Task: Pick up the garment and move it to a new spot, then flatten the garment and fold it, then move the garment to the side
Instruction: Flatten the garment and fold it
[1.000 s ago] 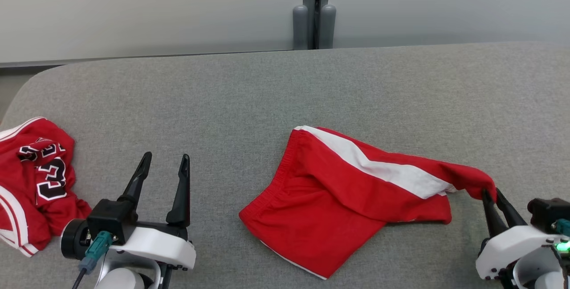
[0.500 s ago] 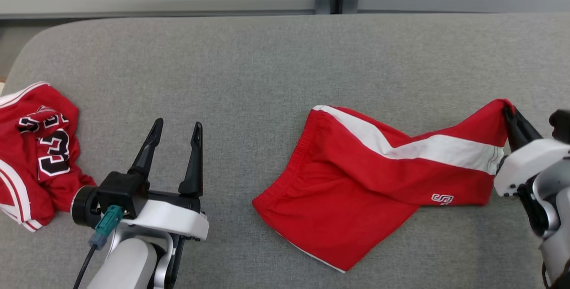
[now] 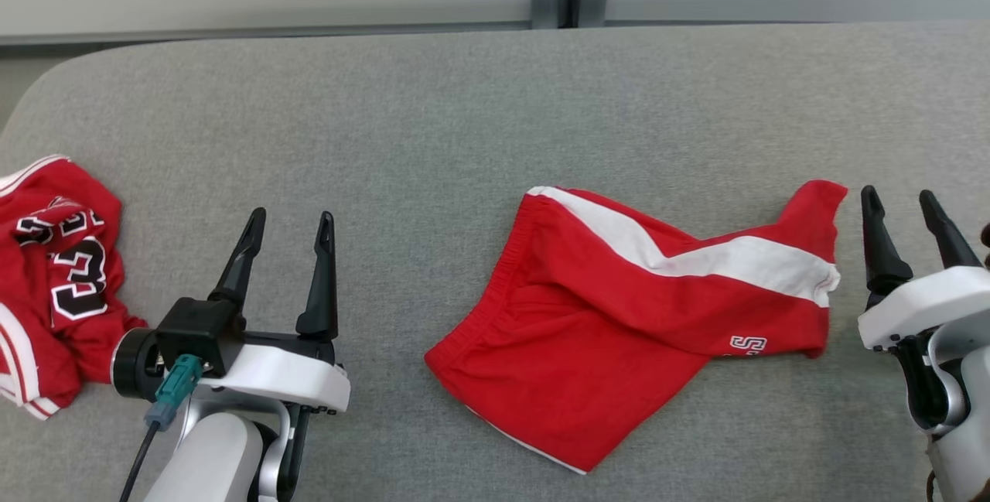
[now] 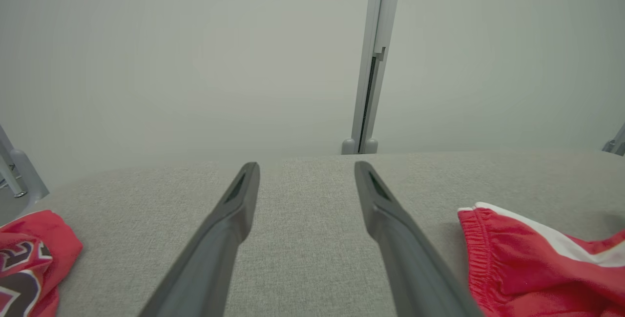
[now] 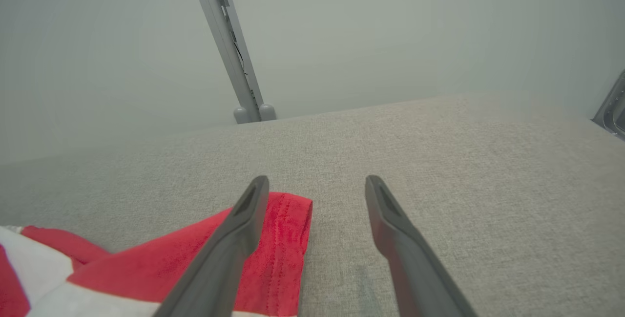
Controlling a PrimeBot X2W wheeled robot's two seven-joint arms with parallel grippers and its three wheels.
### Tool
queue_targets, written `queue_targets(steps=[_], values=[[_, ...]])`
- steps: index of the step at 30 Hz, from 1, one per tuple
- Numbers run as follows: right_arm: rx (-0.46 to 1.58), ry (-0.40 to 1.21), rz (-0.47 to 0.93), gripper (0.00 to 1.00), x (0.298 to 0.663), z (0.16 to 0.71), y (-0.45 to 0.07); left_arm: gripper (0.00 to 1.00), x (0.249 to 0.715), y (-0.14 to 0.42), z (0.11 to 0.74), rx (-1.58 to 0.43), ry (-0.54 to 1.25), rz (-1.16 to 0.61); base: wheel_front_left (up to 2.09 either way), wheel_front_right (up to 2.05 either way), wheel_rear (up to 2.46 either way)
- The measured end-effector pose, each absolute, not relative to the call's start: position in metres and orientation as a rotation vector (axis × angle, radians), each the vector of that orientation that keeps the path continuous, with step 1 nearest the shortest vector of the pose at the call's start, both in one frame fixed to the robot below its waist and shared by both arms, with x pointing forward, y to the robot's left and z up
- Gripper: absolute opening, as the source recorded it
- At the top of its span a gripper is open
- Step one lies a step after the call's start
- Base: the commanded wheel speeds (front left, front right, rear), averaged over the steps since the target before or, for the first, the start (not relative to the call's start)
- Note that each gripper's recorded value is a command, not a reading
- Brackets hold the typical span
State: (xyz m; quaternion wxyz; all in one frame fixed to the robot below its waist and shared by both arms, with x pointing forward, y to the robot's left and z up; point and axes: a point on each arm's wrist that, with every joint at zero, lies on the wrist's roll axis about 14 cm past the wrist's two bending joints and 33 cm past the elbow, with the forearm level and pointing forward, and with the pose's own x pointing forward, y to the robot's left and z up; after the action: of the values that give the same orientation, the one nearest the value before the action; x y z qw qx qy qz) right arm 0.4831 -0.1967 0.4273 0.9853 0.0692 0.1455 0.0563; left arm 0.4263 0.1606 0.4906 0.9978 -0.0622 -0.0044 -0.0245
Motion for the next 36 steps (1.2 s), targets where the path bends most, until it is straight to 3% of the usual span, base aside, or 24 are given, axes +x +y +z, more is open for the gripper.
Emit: queue_targets(steps=[9, 20, 36], values=[[0.129, 0.004, 0.132, 1.0, 0.449, 0.504, -0.197, 1.0, 0.418, 0.155, 0.505, -0.119, -0.046, -0.07, 0.0, 0.0, 0.0], [0.129, 0.06, 0.156, 1.0, 0.39, 0.504, -0.175, 1.0, 0.4, 0.15, 0.502, -0.105, -0.029, -0.098, 0.0, 0.0, 0.0], [0.11, 0.084, 0.15, 1.0, 0.387, 0.505, -0.173, 1.0, 0.395, 0.148, 0.495, -0.097, 0.006, -0.108, 0.0, 0.0, 0.0]])
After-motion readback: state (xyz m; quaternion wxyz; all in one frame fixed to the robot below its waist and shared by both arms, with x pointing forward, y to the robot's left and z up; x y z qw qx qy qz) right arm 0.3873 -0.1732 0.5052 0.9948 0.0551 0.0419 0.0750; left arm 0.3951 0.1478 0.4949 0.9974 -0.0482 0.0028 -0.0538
